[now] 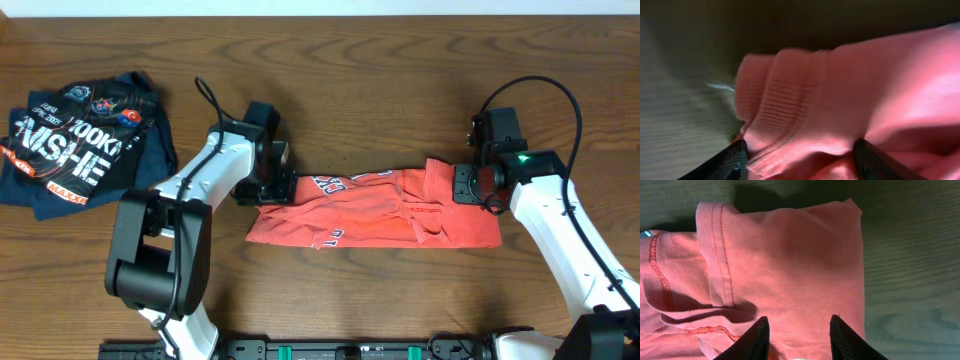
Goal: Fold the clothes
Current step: 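Fold the left end inward with the left gripper toward the right gripper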
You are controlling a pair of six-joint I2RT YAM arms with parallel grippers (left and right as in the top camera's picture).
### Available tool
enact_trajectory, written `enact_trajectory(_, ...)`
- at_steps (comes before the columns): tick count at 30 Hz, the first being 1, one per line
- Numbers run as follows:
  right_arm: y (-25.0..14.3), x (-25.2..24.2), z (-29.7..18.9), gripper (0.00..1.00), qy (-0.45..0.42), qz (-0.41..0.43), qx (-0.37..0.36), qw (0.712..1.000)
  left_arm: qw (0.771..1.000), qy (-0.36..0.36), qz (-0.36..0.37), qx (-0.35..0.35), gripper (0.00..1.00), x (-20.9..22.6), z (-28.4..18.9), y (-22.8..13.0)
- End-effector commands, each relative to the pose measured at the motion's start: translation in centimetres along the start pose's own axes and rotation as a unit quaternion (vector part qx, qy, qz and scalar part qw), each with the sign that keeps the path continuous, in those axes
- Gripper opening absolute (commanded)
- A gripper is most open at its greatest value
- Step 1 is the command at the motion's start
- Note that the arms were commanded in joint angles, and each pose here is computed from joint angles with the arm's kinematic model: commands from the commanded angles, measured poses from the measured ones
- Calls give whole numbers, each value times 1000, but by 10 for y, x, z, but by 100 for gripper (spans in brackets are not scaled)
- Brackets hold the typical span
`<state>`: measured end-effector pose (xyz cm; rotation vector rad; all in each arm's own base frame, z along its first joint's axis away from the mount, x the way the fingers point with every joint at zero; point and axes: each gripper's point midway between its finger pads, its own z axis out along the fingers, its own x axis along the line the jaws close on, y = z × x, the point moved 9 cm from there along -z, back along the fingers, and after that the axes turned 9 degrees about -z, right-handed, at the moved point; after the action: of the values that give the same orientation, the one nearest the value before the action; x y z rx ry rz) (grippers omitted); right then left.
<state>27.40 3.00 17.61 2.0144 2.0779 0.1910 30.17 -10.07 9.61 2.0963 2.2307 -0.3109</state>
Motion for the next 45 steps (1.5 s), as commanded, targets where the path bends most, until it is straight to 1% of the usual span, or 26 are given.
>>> enact_trajectory(1,-2,-2,3,38,-8,9,6,1000,1000,1,-6,26,70,10,18,-11)
enact_trajectory(3,-2,-2,3,38,-8,10,5,1000,999,-6,-15,30,70,11,25,-15)
enact_trajectory(7,-2,-2,3,38,-8,10,6,1000,995,-73,-18,60,70,3,31,-25)
enact_trajectory(12,-2,-2,3,38,-8,10,6,1000,987,-134,-17,86,69,-9,29,-31)
enact_trajectory(17,-2,-2,3,39,-8,10,5,1000,983,-152,-18,102,68,-14,28,-35)
enact_trajectory(18,-2,-2,3,39,-8,10,5,1000,983,-152,-17,102,63,-14,28,-35)
enact_trajectory(20,-2,-2,3,39,-8,10,5,1000,983,-152,-17,102,48,-14,28,-35)
enact_trajectory(25,-2,-2,3,39,-8,10,5,1000,984,-157,-12,89,21,-15,28,-31)
enact_trajectory(26,-2,-2,3,39,-8,10,5,1000,984,-158,-12,85,12,-14,27,-30)
enact_trajectory(27,-2,-2,3,39,-8,10,5,1000,984,-160,-11,80,7,-14,26,-28)
enact_trajectory(32,-2,-2,3,39,-8,10,5,1000,985,-165,-27,44,6,-2,5,-15)
enact_trajectory(37,-2,-2,3,39,-8,10,5,1000,987,-147,-69,-11,6,28,-30,-3)
enact_trajectory(41,0,-2,4,39,-7,10,0,1000,982,-154,-93,-50,6,46,-52,-1)
enact_trajectory(43,2,0,5,38,1,2,-2,1000,980,-157,-103,-64,6,53,-62,-2)
enact_trajectory(45,3,5,9,38,31,-24,0,999,978,-159,-109,-78,6,58,-69,-2)
